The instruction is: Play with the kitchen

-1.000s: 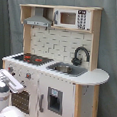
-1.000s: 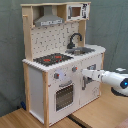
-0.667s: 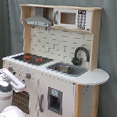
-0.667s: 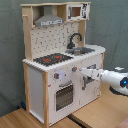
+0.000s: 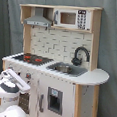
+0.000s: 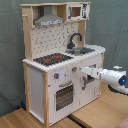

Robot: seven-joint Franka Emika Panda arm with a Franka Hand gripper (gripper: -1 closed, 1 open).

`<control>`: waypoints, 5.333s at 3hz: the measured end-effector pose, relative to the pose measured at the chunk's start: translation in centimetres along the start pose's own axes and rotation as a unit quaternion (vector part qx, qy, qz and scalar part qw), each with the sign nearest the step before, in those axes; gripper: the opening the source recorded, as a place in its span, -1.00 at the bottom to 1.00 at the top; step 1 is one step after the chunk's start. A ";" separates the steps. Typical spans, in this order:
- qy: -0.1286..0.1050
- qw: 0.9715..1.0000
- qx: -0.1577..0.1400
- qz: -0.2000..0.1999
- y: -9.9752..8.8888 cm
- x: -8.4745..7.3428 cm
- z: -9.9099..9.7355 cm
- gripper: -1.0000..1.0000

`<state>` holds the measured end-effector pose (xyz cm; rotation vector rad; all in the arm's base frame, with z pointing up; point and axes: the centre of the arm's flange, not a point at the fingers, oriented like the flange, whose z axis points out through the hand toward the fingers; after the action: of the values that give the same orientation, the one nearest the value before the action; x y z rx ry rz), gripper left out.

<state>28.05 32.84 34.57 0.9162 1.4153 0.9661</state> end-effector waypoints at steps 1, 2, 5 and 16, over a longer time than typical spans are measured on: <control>-0.001 1.000 0.004 0.013 -0.3 0.6 2.1 1.00; -0.005 1.000 0.009 0.018 -0.4 1.4 4.2 1.00; -0.007 0.999 0.007 0.045 0.2 2.3 6.8 -1.00; -0.005 0.973 0.015 -0.230 0.1 2.3 6.7 1.00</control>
<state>34.60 35.36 33.67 0.5713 1.5463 0.5902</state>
